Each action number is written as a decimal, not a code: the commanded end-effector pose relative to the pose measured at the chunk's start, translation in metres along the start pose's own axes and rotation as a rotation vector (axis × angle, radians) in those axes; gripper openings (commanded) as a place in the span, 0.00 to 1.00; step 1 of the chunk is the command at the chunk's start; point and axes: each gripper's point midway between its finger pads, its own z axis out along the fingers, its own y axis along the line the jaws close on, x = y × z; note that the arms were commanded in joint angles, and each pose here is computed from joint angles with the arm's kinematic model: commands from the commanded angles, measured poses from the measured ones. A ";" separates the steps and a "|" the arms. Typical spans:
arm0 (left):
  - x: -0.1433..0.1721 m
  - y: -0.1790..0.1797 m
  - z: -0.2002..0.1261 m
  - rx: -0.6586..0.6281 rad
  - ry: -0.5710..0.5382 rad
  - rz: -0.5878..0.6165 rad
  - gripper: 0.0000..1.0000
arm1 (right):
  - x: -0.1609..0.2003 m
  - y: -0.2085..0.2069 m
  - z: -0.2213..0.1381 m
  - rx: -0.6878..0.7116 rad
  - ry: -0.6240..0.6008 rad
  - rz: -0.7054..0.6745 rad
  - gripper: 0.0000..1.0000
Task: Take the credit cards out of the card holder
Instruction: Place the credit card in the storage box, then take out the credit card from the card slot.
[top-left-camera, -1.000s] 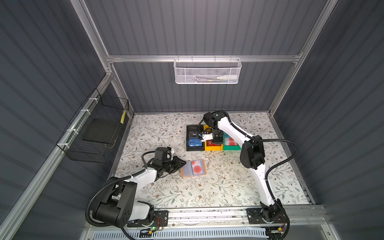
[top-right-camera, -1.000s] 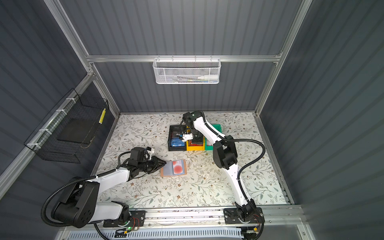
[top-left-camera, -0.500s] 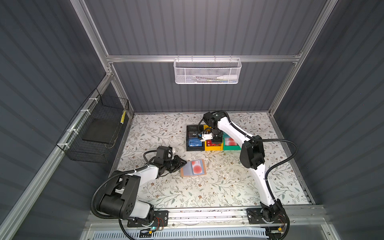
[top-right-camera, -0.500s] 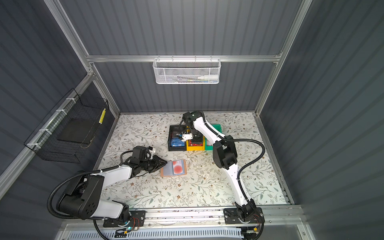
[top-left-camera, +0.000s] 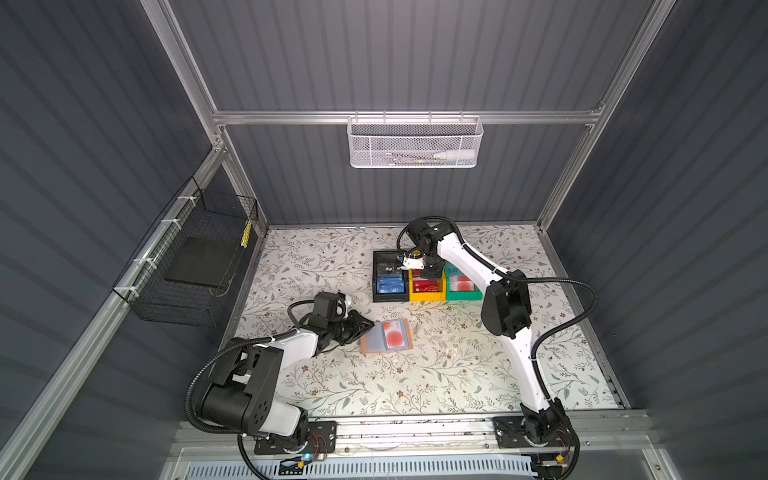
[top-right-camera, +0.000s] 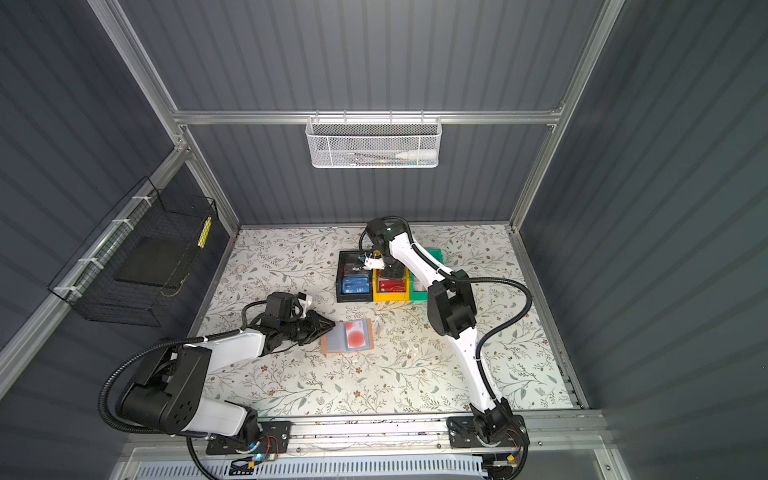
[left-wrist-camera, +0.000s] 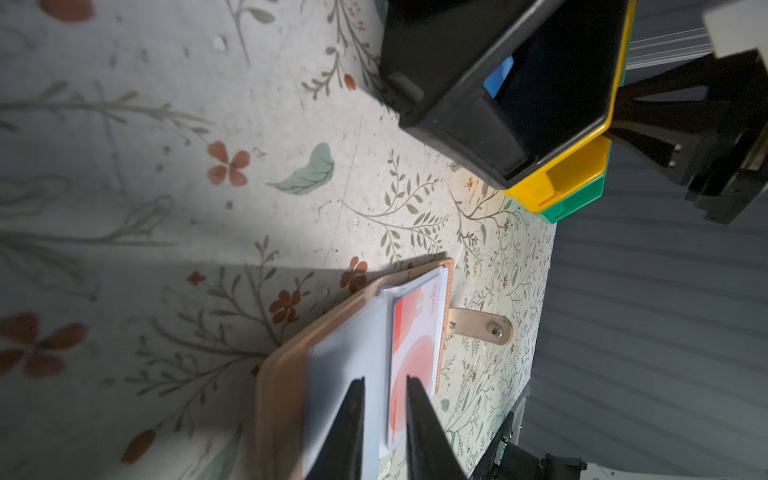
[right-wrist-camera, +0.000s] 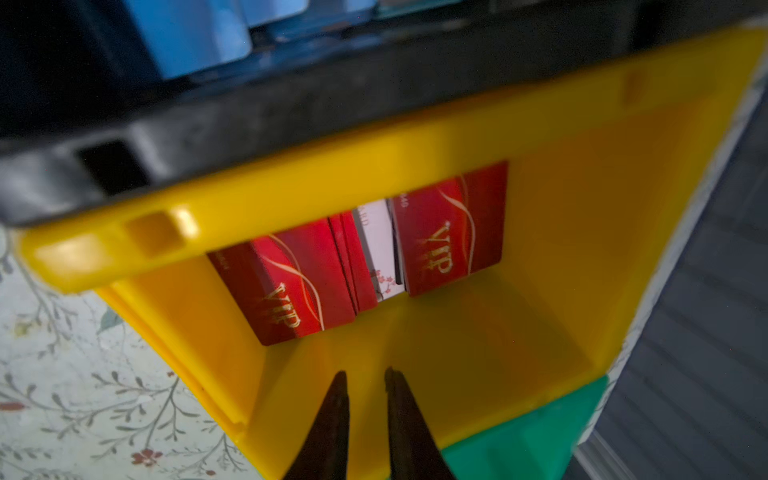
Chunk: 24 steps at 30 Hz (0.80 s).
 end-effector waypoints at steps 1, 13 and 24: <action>0.004 -0.002 0.002 0.026 0.014 -0.001 0.20 | -0.004 -0.019 -0.044 0.125 -0.075 0.243 0.27; 0.027 0.003 0.021 0.045 0.060 -0.018 0.20 | -0.038 0.156 -0.069 -0.468 -0.221 0.532 0.35; 0.040 0.017 0.031 0.023 0.082 -0.031 0.19 | -0.066 0.227 -0.058 -0.751 -0.271 0.583 0.28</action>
